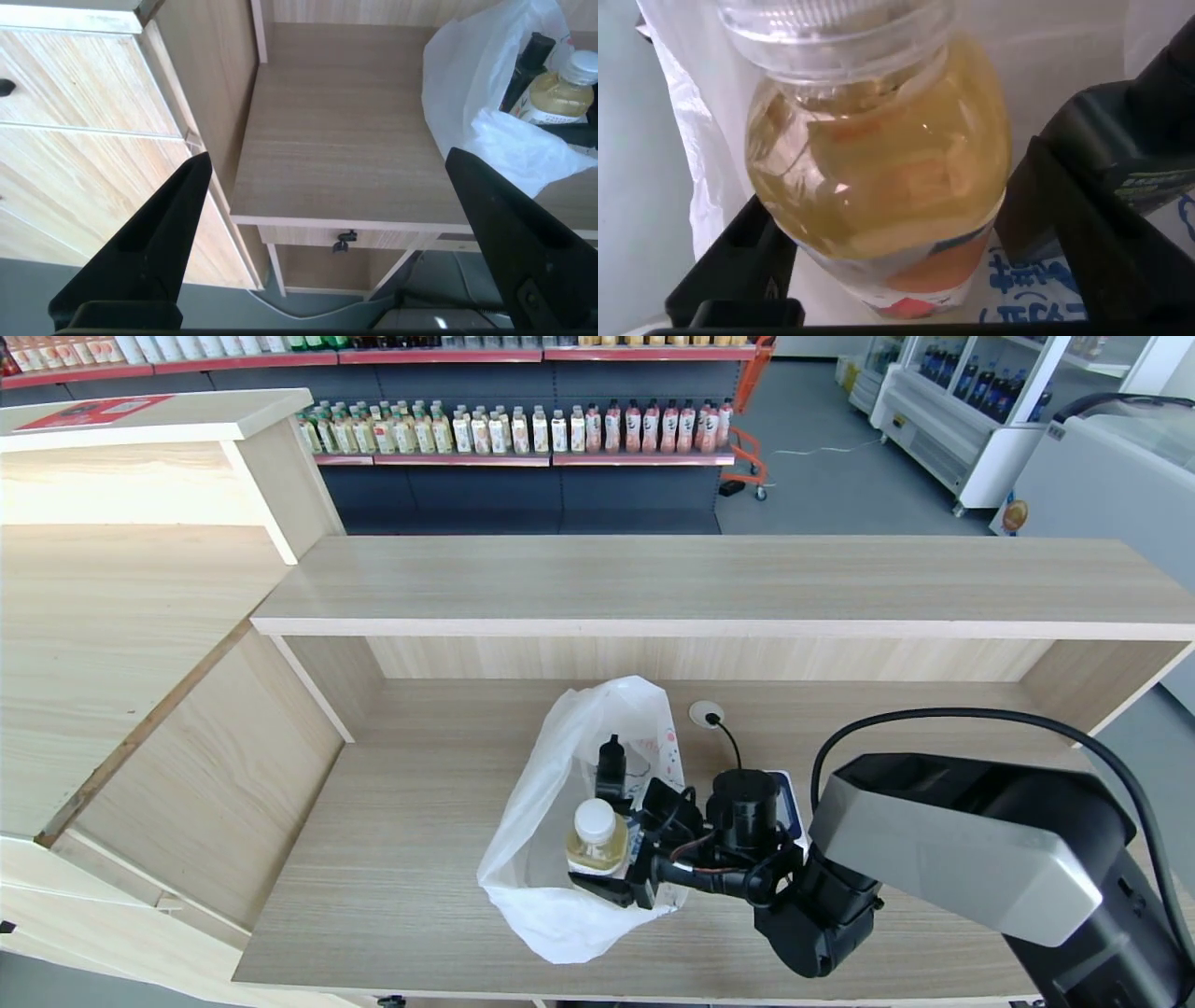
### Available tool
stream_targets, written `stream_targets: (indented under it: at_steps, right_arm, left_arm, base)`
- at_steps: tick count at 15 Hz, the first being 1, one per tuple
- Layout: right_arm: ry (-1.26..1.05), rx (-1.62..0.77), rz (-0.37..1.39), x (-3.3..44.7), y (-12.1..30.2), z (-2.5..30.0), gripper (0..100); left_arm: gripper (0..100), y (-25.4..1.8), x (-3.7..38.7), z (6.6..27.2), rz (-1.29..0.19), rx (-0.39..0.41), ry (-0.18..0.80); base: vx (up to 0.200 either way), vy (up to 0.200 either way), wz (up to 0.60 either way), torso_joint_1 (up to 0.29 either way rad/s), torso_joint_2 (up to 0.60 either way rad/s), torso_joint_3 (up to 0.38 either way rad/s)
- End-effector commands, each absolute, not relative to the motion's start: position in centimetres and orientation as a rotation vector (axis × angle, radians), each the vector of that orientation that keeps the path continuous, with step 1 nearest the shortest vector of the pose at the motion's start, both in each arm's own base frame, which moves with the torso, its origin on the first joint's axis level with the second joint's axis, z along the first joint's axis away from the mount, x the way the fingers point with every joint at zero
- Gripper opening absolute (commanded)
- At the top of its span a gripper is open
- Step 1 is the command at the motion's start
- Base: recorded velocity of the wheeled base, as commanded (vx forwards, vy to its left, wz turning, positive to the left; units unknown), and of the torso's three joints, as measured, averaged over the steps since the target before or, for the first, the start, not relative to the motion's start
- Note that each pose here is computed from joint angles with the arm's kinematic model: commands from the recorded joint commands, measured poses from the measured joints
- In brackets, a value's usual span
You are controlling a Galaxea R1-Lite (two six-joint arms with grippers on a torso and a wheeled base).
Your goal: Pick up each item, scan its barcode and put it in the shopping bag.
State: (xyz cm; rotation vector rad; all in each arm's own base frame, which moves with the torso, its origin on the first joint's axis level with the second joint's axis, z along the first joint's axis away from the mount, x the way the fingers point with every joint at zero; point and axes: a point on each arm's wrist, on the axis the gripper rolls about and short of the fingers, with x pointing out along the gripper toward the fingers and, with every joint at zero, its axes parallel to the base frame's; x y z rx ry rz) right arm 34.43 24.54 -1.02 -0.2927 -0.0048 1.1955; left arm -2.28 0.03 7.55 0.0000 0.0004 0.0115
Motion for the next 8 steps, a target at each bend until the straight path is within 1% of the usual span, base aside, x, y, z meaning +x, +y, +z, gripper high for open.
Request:
stream_targets:
  at_steps: [1, 8]
  right_arm:
    - [0.003, -0.289, 1.193, 34.4, 24.4, -1.0, 100]
    - [0.067, -0.095, 1.159, 34.5, 23.6, 1.8, 100]
  left_arm:
    - [100, 0.0, -2.3, 7.5, 0.011, 0.0, 0.0]
    - [100, 0.0, -2.3, 7.5, 0.011, 0.0, 0.0]
  base:
    - [0.0, 0.0, 0.0, 0.0, 0.0, 0.0]
    - [0.0, 0.0, 0.0, 0.0, 0.0, 0.0]
